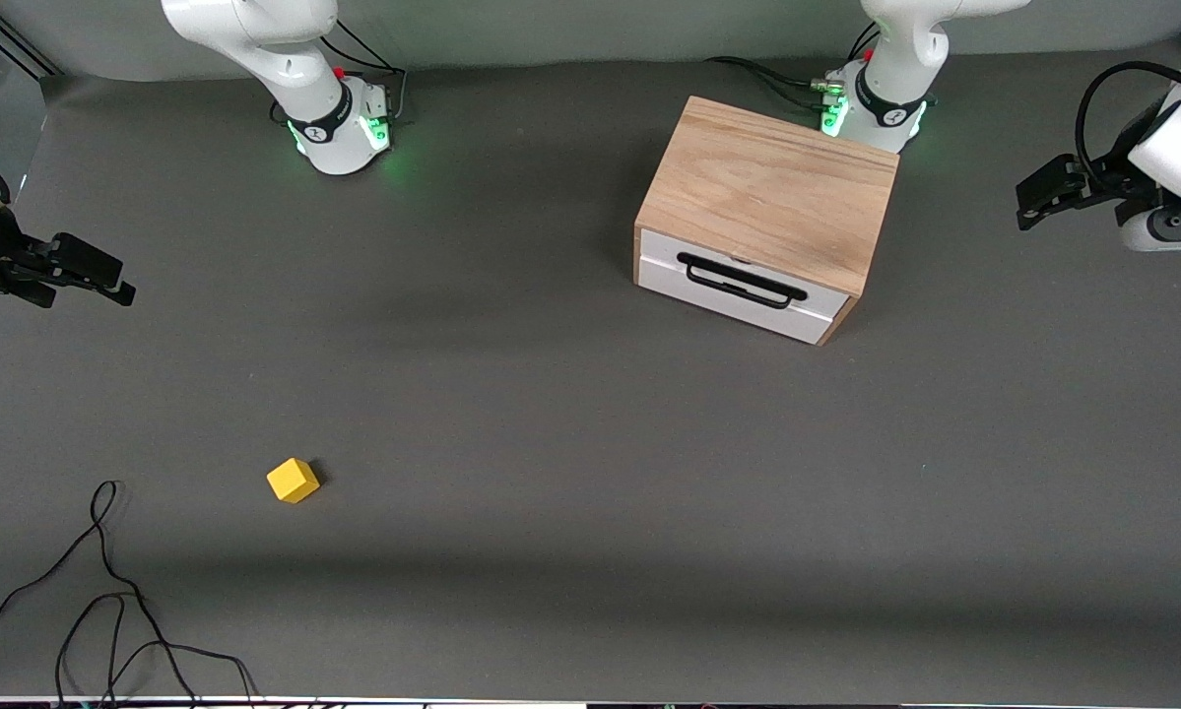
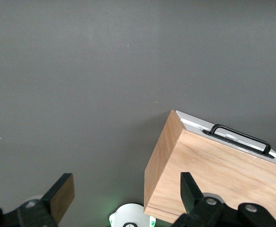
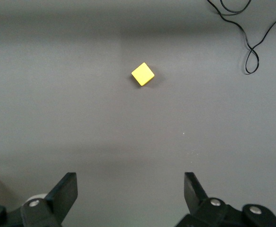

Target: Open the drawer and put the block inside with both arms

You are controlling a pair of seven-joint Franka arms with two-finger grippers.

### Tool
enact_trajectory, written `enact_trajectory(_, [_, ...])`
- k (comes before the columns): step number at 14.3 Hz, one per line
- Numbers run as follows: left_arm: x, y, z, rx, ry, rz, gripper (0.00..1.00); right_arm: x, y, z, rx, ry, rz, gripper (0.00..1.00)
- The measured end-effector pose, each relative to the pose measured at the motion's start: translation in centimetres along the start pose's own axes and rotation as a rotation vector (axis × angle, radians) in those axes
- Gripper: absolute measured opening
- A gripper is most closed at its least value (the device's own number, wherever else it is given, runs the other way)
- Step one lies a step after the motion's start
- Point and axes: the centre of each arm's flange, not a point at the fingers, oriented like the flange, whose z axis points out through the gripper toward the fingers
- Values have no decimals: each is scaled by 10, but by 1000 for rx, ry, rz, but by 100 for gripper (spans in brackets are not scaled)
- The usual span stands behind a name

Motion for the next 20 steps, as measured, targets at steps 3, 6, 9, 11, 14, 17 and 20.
enact_trajectory(3, [1, 0, -1, -1, 7, 1, 100, 0, 0, -2, -1, 3, 0, 100])
enact_trajectory(6, [3, 0, -2, -5, 23, 1, 100, 1, 0, -9, -1, 18, -1, 100])
enact_trajectory(9, [6, 0, -1, -7, 38, 2, 100, 5, 0, -4, -1, 20, 0, 100])
enact_trajectory(11, [7, 0, 0, -8, 36, 0, 100, 10, 0, 3, -2, 16, 0, 100])
enact_trajectory(14, [8, -1, 0, -8, 35, 0, 100, 15, 1, 12, -13, 4, 1, 100])
enact_trajectory(17, [8, -1, 0, -8, 35, -1, 100, 21, 3, 19, -27, 1, 0, 100])
enact_trajectory(20, [8, -2, 0, -8, 35, -1, 100, 32, 2, 23, -29, 2, 0, 100])
